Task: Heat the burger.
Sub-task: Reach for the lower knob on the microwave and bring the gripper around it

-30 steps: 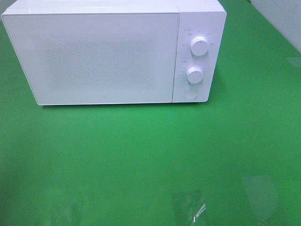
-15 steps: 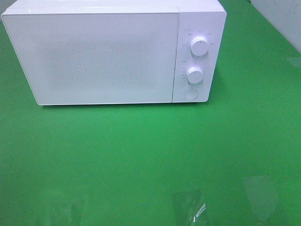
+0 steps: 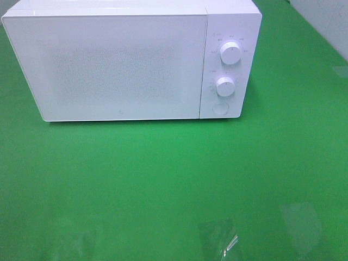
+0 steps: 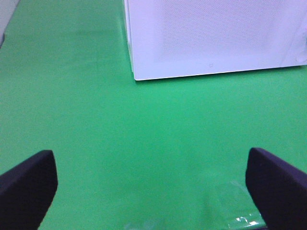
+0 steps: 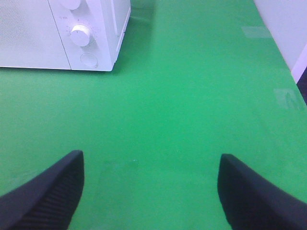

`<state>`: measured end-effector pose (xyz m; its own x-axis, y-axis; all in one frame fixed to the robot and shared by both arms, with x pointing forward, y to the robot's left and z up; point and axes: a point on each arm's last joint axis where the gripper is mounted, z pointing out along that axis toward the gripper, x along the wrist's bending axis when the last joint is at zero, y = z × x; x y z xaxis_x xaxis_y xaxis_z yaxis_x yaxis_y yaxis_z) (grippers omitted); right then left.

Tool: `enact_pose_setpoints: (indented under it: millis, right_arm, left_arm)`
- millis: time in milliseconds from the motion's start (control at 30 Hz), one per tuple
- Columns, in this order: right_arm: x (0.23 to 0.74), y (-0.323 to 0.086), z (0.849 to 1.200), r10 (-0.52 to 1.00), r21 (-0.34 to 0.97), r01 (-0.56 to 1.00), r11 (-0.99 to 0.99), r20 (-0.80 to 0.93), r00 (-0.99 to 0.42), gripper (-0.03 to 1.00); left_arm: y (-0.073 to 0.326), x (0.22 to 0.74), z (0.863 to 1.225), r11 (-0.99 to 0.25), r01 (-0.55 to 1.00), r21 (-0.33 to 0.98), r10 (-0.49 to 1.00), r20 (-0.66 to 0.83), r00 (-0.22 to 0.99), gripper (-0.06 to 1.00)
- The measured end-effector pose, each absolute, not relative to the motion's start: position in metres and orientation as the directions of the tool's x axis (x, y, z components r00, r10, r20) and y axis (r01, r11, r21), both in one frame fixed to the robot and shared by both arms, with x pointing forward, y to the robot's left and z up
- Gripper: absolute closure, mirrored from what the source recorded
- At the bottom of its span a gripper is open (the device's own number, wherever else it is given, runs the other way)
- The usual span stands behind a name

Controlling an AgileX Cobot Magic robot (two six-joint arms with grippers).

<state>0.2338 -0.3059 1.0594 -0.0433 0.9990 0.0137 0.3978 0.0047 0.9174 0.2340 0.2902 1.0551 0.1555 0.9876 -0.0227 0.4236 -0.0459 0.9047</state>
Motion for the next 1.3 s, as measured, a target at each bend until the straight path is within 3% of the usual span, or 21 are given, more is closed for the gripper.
enact_pose_setpoints:
  millis: [133, 1300]
  right_arm:
    - [0.2338, -0.3059, 1.0594, 0.999, 0.917, 0.398, 0.005, 0.014, -0.043, 0.21]
    - [0.2338, -0.3059, 1.0594, 0.999, 0.917, 0.398, 0.005, 0.014, -0.043, 0.21]
  left_arm:
    - [0.2899, 0.2339, 1.0551, -0.021, 0.422, 0.906, 0.995, -0.022, 0.097, -0.04]
    - [0.2899, 0.2339, 1.0551, -0.019, 0.422, 0.906, 0.995, -0.022, 0.093, -0.05]
